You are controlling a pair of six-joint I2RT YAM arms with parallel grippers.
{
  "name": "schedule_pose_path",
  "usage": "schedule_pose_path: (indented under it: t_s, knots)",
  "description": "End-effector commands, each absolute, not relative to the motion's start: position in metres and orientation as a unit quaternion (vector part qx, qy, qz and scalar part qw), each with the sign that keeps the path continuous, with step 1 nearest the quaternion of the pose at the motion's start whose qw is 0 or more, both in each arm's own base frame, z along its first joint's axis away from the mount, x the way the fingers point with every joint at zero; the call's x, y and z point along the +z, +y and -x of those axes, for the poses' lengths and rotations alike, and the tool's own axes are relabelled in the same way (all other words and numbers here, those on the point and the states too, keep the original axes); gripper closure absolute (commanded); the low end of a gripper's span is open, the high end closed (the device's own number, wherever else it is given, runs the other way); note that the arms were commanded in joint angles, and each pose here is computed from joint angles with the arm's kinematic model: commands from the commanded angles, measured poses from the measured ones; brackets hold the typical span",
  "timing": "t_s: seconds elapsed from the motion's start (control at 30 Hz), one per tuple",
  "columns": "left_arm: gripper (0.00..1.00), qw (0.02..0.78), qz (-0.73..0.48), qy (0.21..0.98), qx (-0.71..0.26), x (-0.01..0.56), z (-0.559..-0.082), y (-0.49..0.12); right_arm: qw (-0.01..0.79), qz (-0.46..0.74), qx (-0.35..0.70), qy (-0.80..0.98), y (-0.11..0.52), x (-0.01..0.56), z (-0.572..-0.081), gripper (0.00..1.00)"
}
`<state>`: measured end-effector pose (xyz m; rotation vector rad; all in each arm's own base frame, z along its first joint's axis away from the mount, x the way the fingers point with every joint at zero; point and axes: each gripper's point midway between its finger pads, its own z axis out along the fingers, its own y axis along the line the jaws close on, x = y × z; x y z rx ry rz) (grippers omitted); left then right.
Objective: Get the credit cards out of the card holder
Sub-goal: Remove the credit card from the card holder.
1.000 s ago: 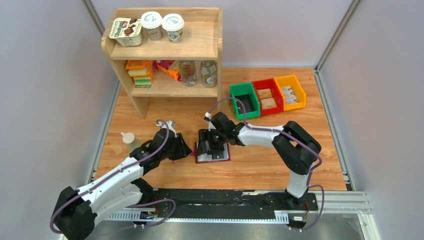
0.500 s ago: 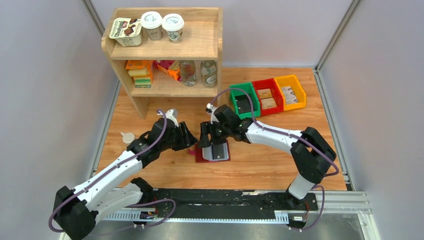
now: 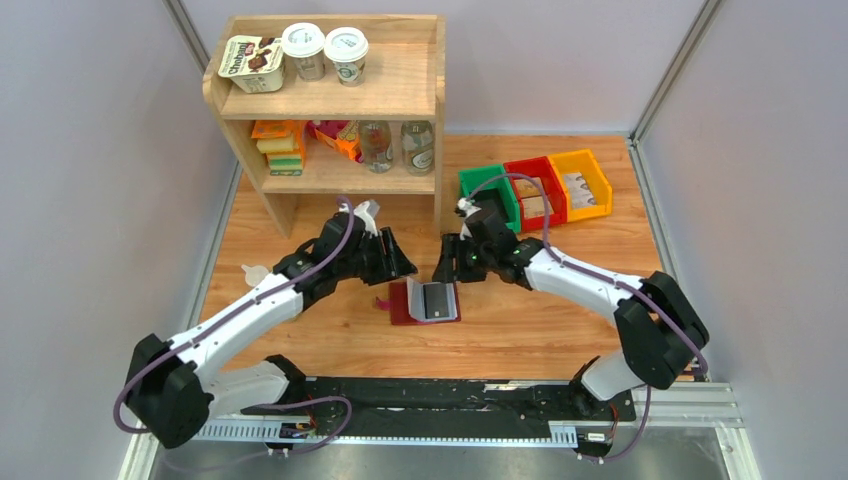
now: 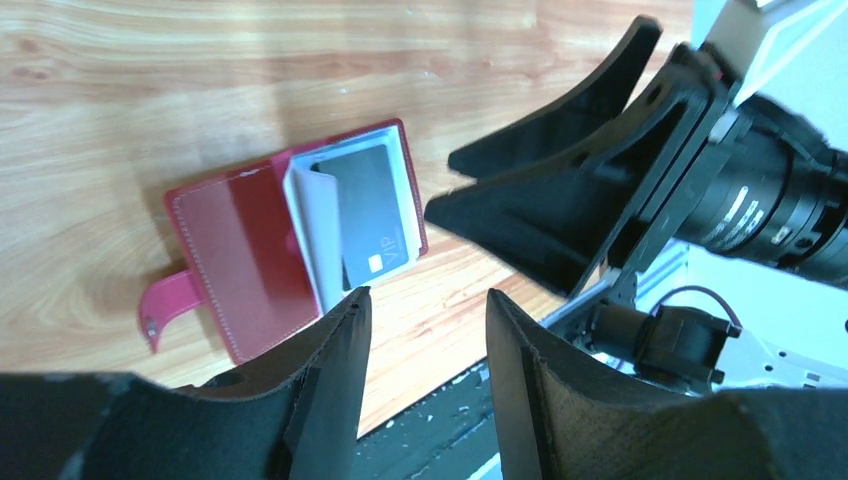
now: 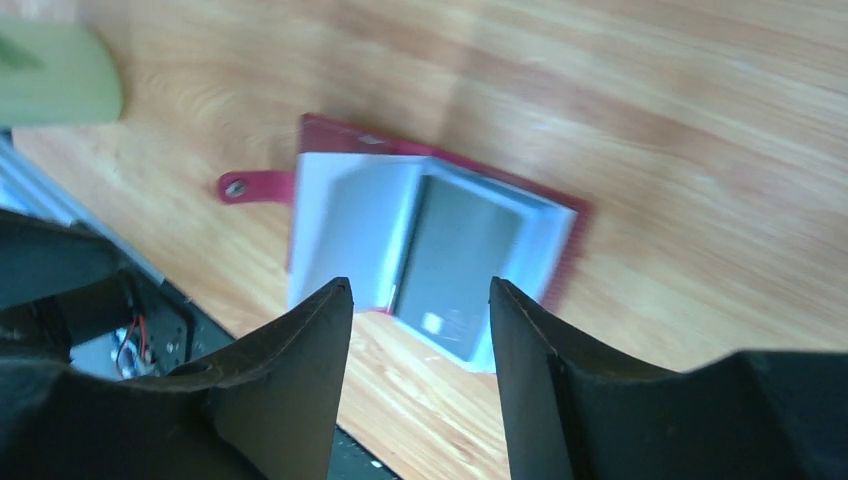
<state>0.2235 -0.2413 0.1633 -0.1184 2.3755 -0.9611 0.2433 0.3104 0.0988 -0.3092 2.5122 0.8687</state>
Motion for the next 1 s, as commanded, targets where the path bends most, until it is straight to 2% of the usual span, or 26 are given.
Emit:
schedule_pose_path:
  t_s: [0.0,0.17,0.37,0.53,0.83,0.97]
  knots:
    - [0.47,0.265,0.006,0.868,-0.42,0.194,-0.228,-0.278,0.256,0.051,0.292,0.92,0.273,0.098,-0.257,0.45]
    - [0.47,0.219,-0.035,0.886,-0.407,0.173,-0.224,-0.307,0.26,0.035,0.288,0.921,0.26,0.095,-0.256,0.47]
    - [0.48,0.184,-0.046,0.915,-0.355,0.124,-0.224,-0.304,0.258,0.027,0.3,0.918,0.262,0.094,-0.256,0.48]
    - [0.57,0.171,-0.034,0.93,-0.323,0.087,-0.224,-0.289,0.249,0.027,0.313,0.916,0.267,0.093,-0.251,0.52]
    - [0.6,0.166,-0.004,0.939,-0.301,0.049,-0.221,-0.27,0.23,0.046,0.343,0.91,0.285,0.096,-0.245,0.59]
    - [0.67,0.175,0.01,0.933,-0.313,0.041,-0.223,-0.27,0.218,0.05,0.349,0.91,0.292,0.093,-0.245,0.62]
